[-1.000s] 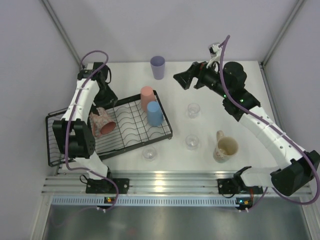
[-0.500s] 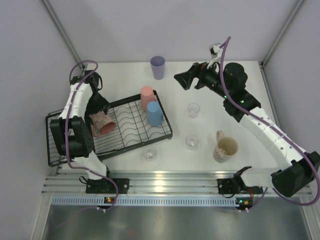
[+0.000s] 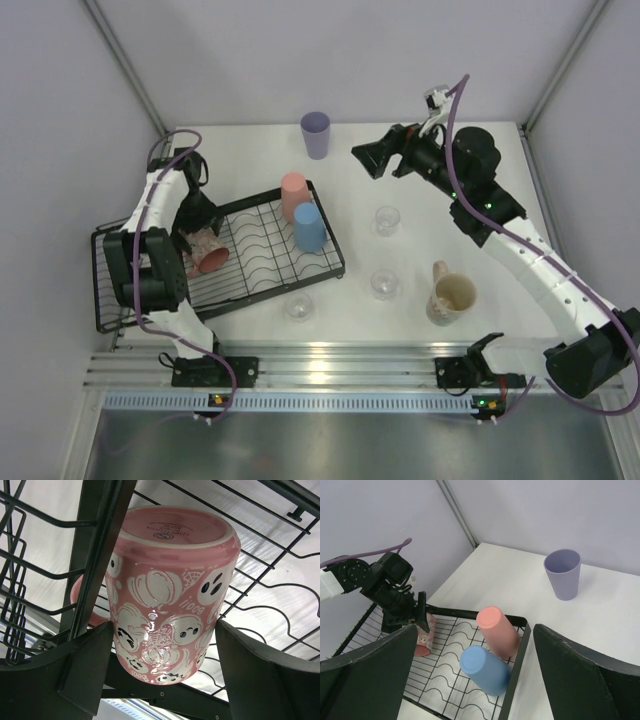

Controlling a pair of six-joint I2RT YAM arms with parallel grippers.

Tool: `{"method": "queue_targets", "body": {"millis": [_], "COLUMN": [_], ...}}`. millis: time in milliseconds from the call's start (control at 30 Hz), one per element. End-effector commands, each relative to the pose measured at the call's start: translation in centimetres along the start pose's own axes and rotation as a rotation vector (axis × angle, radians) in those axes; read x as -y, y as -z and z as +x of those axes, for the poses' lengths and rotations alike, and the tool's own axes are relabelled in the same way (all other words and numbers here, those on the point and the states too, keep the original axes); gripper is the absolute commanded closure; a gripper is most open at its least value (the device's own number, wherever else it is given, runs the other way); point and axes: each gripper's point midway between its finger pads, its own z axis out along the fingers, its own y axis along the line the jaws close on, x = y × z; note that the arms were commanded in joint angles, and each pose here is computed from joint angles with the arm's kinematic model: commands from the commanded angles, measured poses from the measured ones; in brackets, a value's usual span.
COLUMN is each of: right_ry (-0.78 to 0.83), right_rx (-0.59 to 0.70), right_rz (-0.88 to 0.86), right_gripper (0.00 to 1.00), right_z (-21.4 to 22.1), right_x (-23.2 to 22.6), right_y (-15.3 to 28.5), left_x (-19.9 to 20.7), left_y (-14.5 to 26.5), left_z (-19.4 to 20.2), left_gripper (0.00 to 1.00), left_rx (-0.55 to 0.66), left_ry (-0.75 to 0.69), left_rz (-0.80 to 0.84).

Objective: Load the cups into the dish rack

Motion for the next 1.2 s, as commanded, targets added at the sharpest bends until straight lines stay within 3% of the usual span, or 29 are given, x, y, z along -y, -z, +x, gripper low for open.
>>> {"method": "queue_targets", "body": {"millis": [0,333,767,1167], "right_ry": [0.041,0.042,0.045,0.051], "right_rx": [0.088,0.093,0.103,0.109], "right_rz": [-0.011,-0.011,-0.005,-0.001], "right_gripper": [0.01,0.01,0.01,0.01], "right_z": [-2.6,-2.6,-2.8,-2.9], "right_x": [-0.4,-0.2,0.0,0.0], "right_y": [0.9,0.9,1.1,1.3], "left_x": [1.3,2.0,6.6,6.8], "left_y": [-1.2,-2.1,-0.7,-1.7], "left_z": [0.2,1.0,1.9,1.4], "left_gripper": [0.17,0.12,0.16,0.02], "left_rx": [-0.02,-0.049,-0.023,-0.012], "left_ry": [-0.029,-0.031,-0.131,-0.143], "left_rz": [0.063,0.076,0.234,0.184]}}
